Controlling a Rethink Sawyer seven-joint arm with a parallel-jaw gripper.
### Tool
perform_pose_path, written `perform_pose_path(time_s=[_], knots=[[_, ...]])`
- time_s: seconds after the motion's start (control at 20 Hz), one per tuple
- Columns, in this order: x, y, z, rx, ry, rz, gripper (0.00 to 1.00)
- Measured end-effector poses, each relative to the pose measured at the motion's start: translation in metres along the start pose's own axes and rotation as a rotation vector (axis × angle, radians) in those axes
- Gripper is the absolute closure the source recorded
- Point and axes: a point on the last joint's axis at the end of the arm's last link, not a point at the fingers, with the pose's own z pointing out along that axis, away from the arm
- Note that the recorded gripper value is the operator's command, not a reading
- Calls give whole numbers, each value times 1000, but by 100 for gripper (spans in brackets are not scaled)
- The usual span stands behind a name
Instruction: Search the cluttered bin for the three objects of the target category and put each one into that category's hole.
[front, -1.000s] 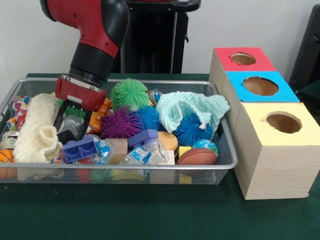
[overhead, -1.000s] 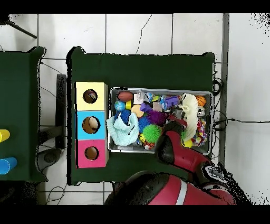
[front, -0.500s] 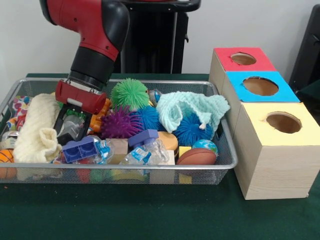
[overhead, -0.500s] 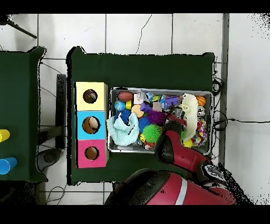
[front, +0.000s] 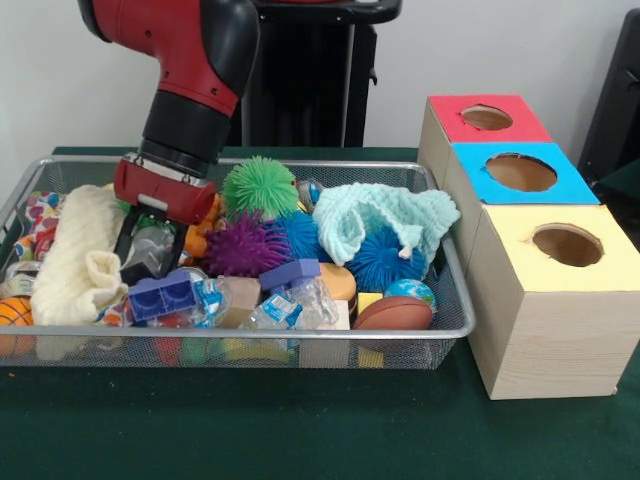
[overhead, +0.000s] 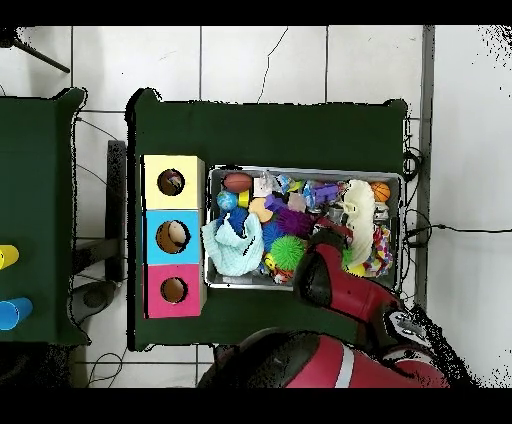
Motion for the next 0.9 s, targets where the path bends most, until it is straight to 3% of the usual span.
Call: perform_pose_path(time_s=[0.1,0.2,0.3,0.4,0.45,0.6,0.65,0.9], knots=[[0,3,-4,-10,99,12,0],[-1,4,-6,-17,145,23,0],[-4,7,-9,-43,275,55,0],[-6,7,-11,-54,335,67,0],[-10,7,-14,-68,394,80,0],[-16,7,-15,-80,439,89,0],[-19,7,-16,-90,467,98,100],[-20,7,-16,-95,463,88,100]])
